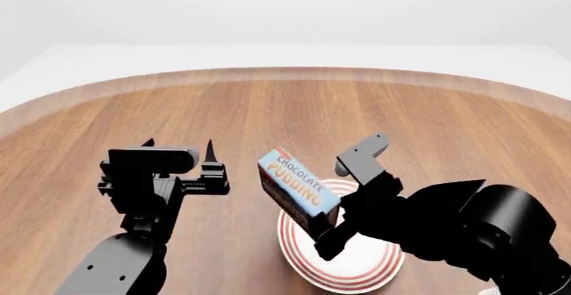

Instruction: Put the chocolate pudding to the right of the plate.

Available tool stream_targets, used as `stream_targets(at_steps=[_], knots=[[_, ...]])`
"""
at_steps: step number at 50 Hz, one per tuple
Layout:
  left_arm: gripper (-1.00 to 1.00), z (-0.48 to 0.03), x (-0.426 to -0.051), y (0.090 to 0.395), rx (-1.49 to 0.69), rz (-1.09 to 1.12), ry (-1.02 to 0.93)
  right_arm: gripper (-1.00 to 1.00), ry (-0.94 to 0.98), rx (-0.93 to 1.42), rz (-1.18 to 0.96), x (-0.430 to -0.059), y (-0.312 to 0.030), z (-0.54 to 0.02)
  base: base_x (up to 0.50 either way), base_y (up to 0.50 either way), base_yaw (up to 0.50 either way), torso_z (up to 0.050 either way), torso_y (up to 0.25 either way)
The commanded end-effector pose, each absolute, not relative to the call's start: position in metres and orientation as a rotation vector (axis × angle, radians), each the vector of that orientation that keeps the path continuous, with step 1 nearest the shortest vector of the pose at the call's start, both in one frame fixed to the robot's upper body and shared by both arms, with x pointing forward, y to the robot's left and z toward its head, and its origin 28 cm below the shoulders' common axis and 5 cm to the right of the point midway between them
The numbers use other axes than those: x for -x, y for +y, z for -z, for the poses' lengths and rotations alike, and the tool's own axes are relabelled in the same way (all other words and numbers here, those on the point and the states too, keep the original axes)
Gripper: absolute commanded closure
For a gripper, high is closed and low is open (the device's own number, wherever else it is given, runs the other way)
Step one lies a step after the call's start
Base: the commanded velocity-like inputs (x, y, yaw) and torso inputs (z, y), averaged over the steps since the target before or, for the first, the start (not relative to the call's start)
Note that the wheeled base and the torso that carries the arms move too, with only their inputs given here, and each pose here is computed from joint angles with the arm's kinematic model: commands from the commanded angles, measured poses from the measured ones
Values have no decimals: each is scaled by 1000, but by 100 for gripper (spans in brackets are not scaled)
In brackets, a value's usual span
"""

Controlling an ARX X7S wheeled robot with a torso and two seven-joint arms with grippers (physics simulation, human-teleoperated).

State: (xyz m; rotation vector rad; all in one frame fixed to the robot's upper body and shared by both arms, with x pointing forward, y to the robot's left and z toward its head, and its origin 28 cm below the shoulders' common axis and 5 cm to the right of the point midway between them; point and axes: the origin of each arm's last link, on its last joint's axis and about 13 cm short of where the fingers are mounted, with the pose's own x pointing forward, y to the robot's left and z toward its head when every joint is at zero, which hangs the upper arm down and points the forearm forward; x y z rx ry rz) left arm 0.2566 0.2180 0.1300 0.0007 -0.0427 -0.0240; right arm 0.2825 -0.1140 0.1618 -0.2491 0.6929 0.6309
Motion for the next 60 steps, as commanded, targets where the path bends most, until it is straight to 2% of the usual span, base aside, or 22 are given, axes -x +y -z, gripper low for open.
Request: stream_targets(at_steps=[1,13,25,42,60], knots=[[-100,-130,-256,219,-2,25,-43,100,653,168,-413,-299,-149,-181,0,0,0,0,0],[-100,-130,-257,219,0,22,-43,100,628,91,-272,-299,-175,-192,0,0,0,0,0],[-100,-130,-257,219,-1,25,-45,100,639,28,-113,-282,-208,-186,0,0,0,0,0],[-100,-130,-256,220,3,20,-43,100,659,-36,-21,-282,-230,-176,0,0,0,0,0],[-100,-130,-256,221,4,21,-38,100,709,-83,69,-284,-271,-153,0,0,0,0,0]])
